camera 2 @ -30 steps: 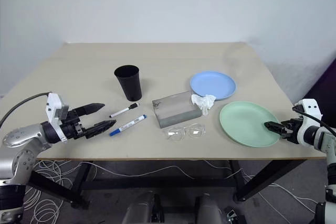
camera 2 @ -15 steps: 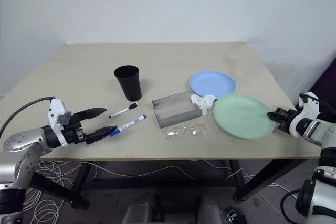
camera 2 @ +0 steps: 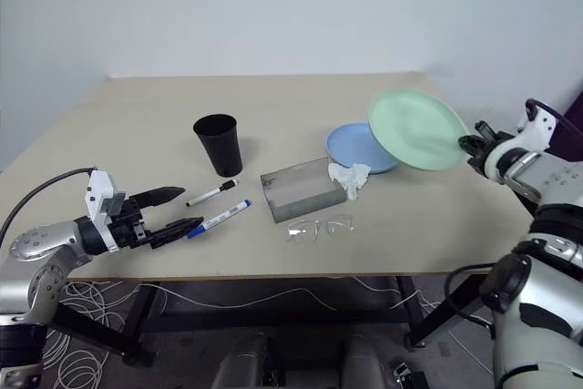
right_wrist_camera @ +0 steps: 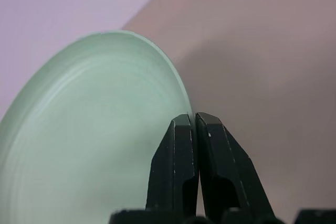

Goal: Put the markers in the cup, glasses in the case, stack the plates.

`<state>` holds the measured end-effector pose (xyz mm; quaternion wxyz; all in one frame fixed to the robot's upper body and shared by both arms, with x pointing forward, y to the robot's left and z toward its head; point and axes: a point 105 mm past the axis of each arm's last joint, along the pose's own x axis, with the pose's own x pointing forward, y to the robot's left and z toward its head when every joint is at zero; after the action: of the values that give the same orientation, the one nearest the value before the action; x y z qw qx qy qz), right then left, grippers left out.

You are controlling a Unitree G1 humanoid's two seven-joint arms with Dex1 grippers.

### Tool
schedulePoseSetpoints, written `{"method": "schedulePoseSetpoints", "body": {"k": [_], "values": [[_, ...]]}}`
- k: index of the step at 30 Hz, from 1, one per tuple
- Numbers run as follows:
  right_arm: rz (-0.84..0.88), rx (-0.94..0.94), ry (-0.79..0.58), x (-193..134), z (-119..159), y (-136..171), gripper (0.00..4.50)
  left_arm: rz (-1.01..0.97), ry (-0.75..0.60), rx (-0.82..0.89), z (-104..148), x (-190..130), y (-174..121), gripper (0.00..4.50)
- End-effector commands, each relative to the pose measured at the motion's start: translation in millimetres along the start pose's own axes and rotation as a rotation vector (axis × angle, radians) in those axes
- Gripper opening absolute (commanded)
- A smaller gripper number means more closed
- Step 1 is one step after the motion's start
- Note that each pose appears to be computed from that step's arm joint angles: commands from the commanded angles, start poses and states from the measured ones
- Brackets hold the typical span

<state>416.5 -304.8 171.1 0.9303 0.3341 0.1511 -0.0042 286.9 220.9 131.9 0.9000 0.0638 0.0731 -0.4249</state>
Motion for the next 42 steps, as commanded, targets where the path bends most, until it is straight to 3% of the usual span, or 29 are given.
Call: {"method": "schedulePoseSetpoints", "body": {"k": [1, 10, 23, 27, 32, 37, 42], "values": [[-0.046, -0.022, -0.078, 19, 8, 16, 0.04, 0.001, -0.029, 0.047, 12, 3, 2, 4.50], [-0.127, -0.032, -0.118, 53, -20, 33, 0.04, 0.025, -0.042, 0.041, 12, 3, 0, 4.50], [-0.074, -0.024, -0.087, 69, -50, 62, 0.04, 0.061, -0.047, 0.041, 13, -2, -1, 4.50], [-0.026, -0.025, -0.093, 71, -51, 72, 0.98, 0.063, -0.052, 0.043, 15, -1, 0, 4.50], [0.041, -0.043, -0.118, 69, -39, 85, 2.65, 0.062, -0.054, 0.042, 16, -1, 0, 4.50], [0.134, -0.273, -0.056, 65, -39, 100, 4.34, 0.062, -0.054, 0.039, 16, 0, -1, 4.50], [0.232, -0.507, 0.161, 54, -65, 98, 4.46, 0.062, -0.052, 0.035, 15, 0, -1, 4.50]]}}
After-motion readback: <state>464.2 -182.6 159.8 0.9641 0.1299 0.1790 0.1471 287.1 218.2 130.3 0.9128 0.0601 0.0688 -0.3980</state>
